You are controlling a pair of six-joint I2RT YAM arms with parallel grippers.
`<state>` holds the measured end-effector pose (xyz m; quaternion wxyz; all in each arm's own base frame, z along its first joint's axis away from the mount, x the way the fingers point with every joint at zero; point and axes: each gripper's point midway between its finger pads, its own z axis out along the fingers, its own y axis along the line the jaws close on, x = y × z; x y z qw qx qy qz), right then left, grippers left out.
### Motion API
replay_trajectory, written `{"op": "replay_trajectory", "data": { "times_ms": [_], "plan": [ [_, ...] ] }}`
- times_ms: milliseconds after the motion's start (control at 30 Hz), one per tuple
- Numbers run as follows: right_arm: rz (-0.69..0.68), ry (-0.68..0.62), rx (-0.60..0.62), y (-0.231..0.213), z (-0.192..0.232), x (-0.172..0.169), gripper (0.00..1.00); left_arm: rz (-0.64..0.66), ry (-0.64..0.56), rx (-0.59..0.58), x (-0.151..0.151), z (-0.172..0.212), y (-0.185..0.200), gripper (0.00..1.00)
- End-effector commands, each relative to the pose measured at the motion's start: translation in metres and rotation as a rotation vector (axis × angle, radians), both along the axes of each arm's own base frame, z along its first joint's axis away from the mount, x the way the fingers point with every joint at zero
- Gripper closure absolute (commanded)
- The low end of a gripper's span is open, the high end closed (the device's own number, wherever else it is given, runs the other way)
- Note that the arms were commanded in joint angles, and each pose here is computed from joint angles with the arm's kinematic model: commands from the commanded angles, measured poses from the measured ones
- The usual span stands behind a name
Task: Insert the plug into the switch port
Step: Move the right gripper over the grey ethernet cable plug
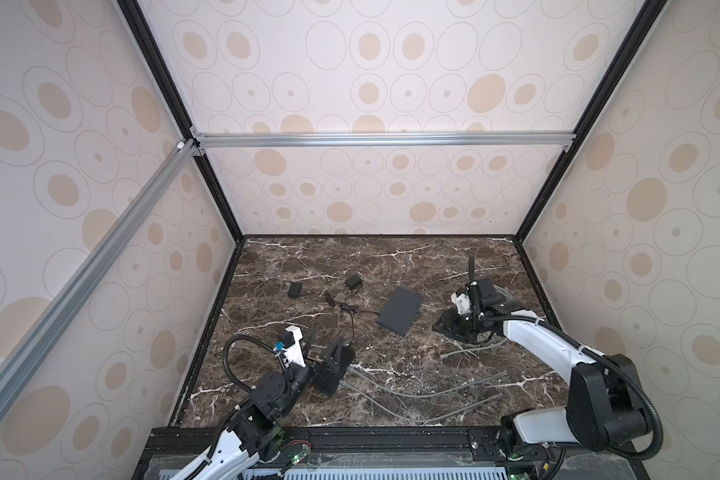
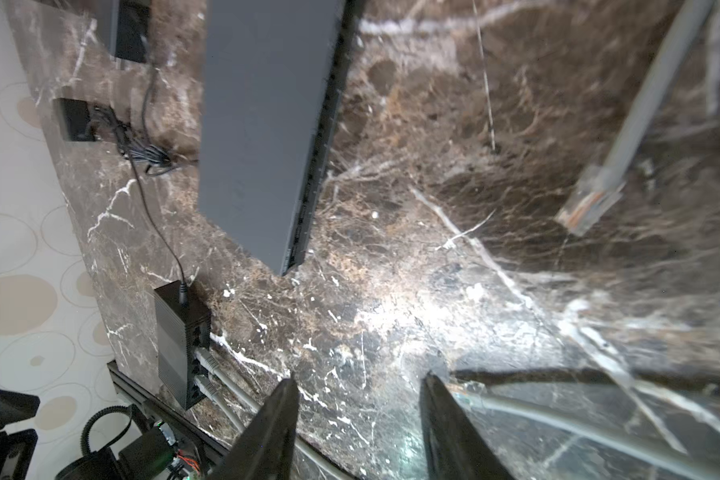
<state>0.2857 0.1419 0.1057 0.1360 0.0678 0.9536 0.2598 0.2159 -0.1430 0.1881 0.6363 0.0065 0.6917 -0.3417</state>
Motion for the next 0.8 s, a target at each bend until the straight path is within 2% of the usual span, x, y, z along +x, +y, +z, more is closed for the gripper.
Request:
{"op": "replay_trajectory", "data": {
  "times_ms": [0,100,200,267,400,467,567,600,700,767],
  "plan": [
    [0.19,-0.014,-0.186,-0.019,0.016,-0.018,0.5,0.015,0.021,-0.004,0.002,-0.008,0.003,0.02],
    [0.377,-0.001,-0.352,-0.019,0.024,-0.03,0.48,0.0,0.021,0.005,0.001,-0.008,0.002,0.02],
    [0.481,-0.059,-0.556,-0.02,0.026,-0.027,0.48,-0.021,-0.001,0.007,-0.001,-0.005,-0.001,0.02],
    [0.522,-0.084,-0.647,-0.017,0.026,-0.022,0.48,-0.033,-0.002,0.011,-0.001,-0.005,-0.004,0.02],
    [0.583,-0.161,-0.744,-0.012,0.029,-0.009,0.49,-0.037,0.017,0.019,0.002,-0.011,-0.007,0.02],
    [0.606,-0.254,-0.754,-0.009,0.037,-0.004,0.49,-0.036,0.02,0.018,0.004,-0.011,-0.008,0.02],
    [0.676,-0.409,-0.681,0.005,0.044,-0.007,0.46,-0.047,0.028,0.029,0.005,-0.012,-0.011,0.02],
    [0.741,-0.477,-0.665,0.009,0.042,-0.011,0.44,-0.053,0.032,0.034,0.005,-0.012,-0.012,0.02],
    [1.121,-0.717,-0.574,0.03,0.039,-0.048,0.45,-0.055,0.047,0.043,0.007,-0.014,-0.014,0.02],
    [1.213,-0.831,-0.577,0.034,0.043,-0.056,0.47,-0.058,0.06,0.049,0.008,-0.016,-0.015,0.02]
  ]
}}
